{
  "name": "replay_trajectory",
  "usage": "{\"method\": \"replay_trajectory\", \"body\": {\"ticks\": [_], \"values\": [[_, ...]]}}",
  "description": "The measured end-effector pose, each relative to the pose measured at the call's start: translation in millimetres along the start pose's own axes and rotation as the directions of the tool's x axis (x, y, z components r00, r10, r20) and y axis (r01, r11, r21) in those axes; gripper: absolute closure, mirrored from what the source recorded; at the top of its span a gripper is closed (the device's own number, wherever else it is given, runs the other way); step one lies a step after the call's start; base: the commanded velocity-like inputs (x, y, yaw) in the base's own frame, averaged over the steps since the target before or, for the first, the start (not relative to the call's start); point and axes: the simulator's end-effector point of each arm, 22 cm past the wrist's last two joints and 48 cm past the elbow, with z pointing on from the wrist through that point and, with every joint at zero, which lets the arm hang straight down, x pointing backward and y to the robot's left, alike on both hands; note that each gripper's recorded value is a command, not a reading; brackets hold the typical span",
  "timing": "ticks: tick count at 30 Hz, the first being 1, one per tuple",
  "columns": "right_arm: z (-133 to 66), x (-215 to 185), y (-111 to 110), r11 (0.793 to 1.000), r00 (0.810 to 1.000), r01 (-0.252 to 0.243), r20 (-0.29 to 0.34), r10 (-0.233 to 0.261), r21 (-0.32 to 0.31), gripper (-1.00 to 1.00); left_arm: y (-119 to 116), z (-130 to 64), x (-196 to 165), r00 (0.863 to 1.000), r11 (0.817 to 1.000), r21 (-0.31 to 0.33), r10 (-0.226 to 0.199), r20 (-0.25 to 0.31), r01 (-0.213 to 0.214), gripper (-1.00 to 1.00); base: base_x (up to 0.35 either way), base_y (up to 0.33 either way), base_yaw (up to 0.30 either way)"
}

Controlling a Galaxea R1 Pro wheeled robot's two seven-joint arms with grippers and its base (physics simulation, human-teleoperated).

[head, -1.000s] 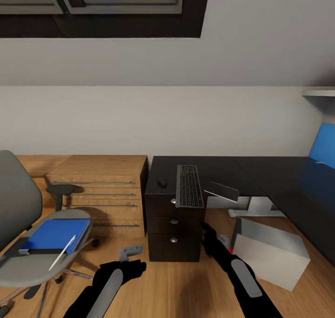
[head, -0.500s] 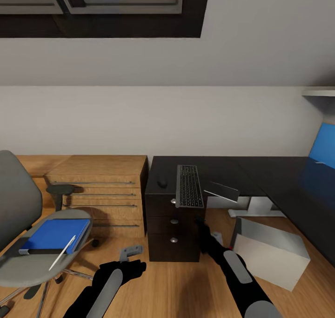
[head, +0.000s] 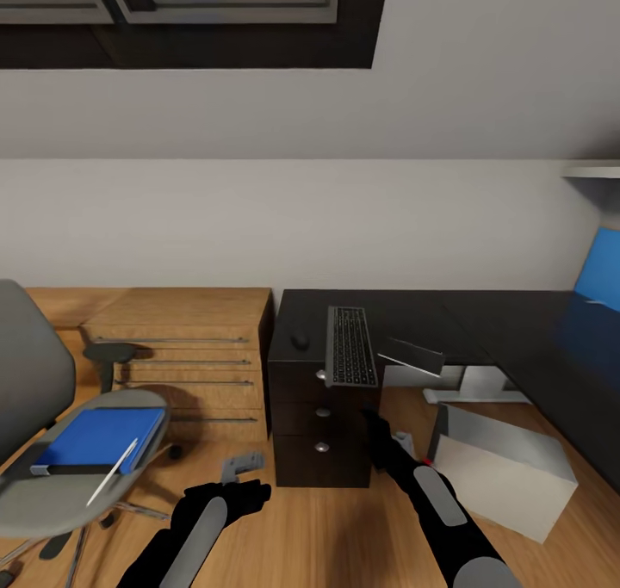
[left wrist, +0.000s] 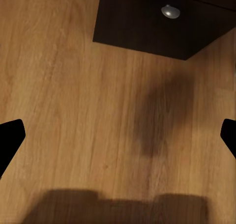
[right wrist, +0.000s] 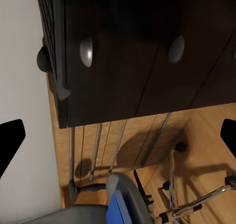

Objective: In the bedroom, organize the workspace by keeping the computer under the desk, ensuring the monitor is on the desk, placing the keyboard on the desk next to the monitor, placing the mouse on the desk next to the keyboard, moving the folder from the swivel chair onto the desk next to the mouse, stacking the notebook on top of the folder with the pen on top of the notebook, and positioning the swivel chair next to the desk.

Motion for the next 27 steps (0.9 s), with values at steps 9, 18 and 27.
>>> {"method": "replay_trajectory", "body": {"ticks": [9,18,27], "values": [[-0.3,-2.3,0.6,1.0,1.0,-0.005,0.003,0.005,-0.003,-1.0,-0.3,0.7,1.3,1.0,1.0,0.001,-0.001,-0.004,0.001,-1.0,0.213,0.0,0.0],[-0.4,-2.4,1.4,1.0,1.0,-0.006,0.003,0.006,-0.005,-1.0,-0.4,1.1,2.4,1.0,1.0,0.0,0.001,-0.006,-0.001,-1.0,0.089,0.042,0.0],[-0.2,-2.4,2.3,1.0,1.0,-0.005,0.003,0.005,-0.008,-1.0,0.0,1.4,2.7,1.0,1.0,-0.001,0.001,-0.007,-0.001,-1.0,0.118,0.059,0.0]]}}
